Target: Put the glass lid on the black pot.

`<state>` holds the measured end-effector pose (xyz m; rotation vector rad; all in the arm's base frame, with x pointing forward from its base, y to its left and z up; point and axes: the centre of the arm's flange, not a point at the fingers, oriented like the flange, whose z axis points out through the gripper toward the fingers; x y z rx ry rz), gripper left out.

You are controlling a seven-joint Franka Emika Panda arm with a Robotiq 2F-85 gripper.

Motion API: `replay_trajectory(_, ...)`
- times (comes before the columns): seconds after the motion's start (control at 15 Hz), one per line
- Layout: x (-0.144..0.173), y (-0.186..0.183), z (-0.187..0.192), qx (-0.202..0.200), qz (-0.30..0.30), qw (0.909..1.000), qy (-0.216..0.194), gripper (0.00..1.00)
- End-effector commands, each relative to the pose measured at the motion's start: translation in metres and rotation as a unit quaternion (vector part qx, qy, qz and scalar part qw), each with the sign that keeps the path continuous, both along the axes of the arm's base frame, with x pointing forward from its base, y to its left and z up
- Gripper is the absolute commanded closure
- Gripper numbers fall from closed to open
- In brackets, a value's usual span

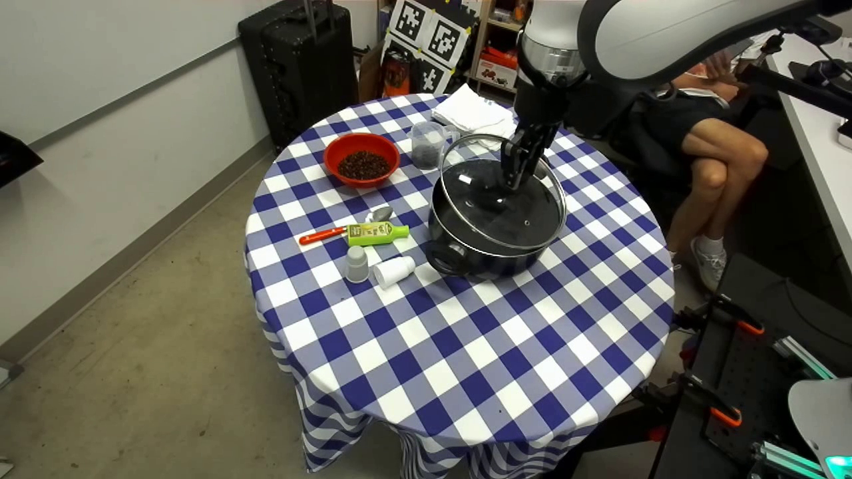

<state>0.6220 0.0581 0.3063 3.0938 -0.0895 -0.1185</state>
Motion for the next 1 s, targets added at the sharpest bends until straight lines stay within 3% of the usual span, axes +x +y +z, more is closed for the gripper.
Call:
replay_trajectory(0.0, 0.0161, 0.0001, 0.0095, 0.017, 0.007, 0.9998, -0.007, 0.75)
replay_trajectory(0.93, 0.0126, -0.0071, 0.0031, 0.016, 0.004, 0.9999, 0.004, 0.75)
